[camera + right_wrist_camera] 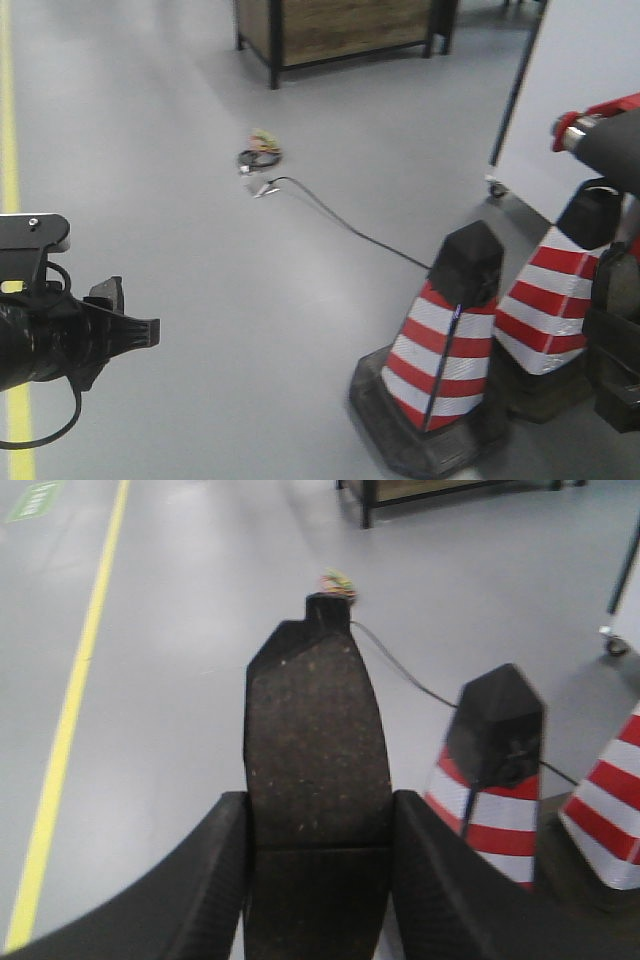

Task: Move and align brake pads A on conveyor
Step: 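Turn the base past the cones up to the dark belt conveyor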

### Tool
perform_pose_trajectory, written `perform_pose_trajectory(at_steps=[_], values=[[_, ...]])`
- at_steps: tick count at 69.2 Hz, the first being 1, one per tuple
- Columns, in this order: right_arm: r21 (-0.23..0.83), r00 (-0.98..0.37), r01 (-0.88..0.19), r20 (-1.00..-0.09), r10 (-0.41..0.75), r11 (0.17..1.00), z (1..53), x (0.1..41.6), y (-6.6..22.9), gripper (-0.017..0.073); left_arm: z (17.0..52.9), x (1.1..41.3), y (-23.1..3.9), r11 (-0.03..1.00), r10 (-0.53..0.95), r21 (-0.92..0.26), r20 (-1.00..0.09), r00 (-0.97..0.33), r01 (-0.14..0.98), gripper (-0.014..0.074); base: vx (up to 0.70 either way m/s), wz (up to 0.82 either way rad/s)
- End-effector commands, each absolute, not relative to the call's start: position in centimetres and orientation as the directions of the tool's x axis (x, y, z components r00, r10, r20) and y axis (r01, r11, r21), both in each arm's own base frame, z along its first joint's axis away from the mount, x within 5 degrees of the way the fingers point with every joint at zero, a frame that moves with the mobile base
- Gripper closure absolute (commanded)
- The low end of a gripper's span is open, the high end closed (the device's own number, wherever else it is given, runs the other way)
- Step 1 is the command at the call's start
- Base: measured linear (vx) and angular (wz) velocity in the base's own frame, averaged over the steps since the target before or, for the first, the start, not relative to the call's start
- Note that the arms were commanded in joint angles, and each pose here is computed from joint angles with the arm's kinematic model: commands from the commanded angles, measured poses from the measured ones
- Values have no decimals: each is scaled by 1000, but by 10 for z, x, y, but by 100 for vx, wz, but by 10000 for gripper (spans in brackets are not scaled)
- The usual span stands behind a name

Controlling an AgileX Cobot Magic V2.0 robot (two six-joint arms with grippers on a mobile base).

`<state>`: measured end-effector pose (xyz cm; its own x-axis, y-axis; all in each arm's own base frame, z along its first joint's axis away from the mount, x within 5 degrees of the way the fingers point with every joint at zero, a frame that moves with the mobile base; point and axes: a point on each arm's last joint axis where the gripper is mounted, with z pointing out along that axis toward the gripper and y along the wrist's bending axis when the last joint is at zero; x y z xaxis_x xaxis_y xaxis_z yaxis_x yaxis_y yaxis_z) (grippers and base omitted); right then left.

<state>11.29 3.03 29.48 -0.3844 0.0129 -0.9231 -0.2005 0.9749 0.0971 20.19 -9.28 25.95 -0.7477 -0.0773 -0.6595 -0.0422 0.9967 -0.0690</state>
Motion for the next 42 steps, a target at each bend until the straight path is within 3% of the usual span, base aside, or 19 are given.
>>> perform_pose_trajectory(at_steps=[1,42], values=[[83,-270,-227,-963,19,970,313,115,32,536,274,204,-94,995,-74,-96,-714,-696,-8,427,35,-58],[83,-270,-227,-963,19,970,313,115,32,536,274,204,-94,995,-74,-96,-714,-696,-8,427,28,-64]])
